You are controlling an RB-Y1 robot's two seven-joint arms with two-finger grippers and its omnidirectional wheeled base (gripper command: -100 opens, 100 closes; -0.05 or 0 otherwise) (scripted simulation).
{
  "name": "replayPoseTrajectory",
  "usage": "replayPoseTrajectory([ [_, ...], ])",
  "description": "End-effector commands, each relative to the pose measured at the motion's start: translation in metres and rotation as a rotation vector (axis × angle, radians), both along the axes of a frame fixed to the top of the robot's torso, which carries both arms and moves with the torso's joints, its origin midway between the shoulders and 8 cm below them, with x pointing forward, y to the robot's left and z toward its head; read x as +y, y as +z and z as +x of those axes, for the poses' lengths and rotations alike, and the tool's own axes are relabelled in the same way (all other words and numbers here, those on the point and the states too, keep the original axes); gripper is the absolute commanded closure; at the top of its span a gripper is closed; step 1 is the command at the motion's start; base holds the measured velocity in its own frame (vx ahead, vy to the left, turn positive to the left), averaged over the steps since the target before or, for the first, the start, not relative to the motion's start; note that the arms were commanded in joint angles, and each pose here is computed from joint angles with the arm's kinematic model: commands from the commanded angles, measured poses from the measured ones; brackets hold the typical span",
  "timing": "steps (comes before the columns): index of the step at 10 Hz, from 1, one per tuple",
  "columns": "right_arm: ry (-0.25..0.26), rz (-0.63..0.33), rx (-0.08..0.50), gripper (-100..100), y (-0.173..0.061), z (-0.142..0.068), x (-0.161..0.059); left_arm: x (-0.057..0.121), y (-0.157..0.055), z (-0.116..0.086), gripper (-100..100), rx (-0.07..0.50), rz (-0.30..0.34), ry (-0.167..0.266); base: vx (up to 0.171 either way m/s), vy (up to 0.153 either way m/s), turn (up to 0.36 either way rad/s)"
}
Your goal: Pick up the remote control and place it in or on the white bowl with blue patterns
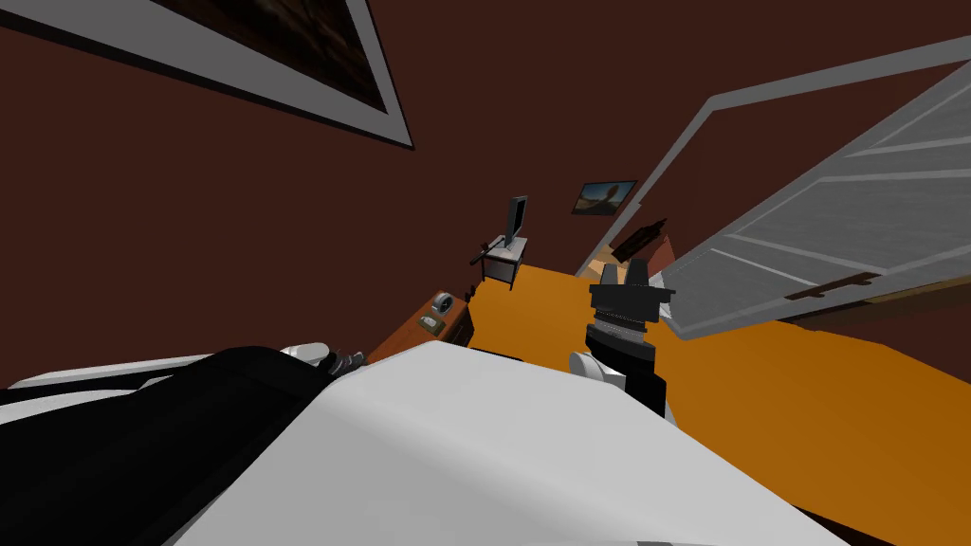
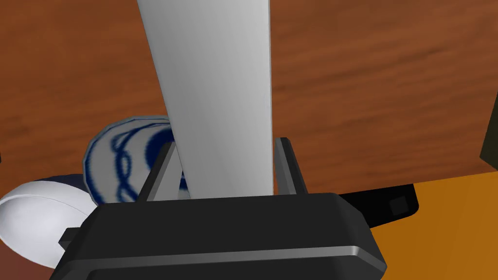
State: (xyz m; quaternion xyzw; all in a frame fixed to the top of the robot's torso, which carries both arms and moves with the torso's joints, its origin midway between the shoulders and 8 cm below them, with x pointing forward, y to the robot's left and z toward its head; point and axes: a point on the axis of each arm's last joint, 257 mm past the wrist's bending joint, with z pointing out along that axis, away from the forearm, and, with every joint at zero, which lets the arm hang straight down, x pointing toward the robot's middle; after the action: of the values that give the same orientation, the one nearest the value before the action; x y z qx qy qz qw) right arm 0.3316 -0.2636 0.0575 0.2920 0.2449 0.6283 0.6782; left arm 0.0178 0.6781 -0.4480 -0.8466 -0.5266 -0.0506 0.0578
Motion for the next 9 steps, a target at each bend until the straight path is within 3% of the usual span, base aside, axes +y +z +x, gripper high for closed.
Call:
replayPoseTrajectory([
  [1, 0.000, 0.000, 0.000, 0, 0.000, 0.000, 0.000, -0.014, -0.002, 0.000, 100, 0.006, -0.037, -0.007, -0.144, -0.003, 0.098],
  [5, 0.000, 0.000, 0.000, 0, 0.000, 0.000, 0.000, -0.051, -0.009, -0.010, 100, 0.031, -0.141, -0.020, -0.099, 0.015, 0.091],
  [6, 0.000, 0.000, 0.000, 0, 0.000, 0.000, 0.000, -0.045, -0.007, -0.010, 100, 0.028, -0.124, -0.016, -0.040, 0.000, 0.031],
  [7, 0.000, 0.000, 0.000, 0, 0.000, 0.000, 0.000, -0.048, -0.008, -0.013, -100, 0.031, -0.131, -0.017, -0.011, -0.001, 0.002],
  [9, 0.000, 0.000, 0.000, 0, 0.000, 0.000, 0.000, -0.048, -0.008, -0.013, -100, 0.032, -0.131, -0.017, -0.003, 0.000, 0.000],
])
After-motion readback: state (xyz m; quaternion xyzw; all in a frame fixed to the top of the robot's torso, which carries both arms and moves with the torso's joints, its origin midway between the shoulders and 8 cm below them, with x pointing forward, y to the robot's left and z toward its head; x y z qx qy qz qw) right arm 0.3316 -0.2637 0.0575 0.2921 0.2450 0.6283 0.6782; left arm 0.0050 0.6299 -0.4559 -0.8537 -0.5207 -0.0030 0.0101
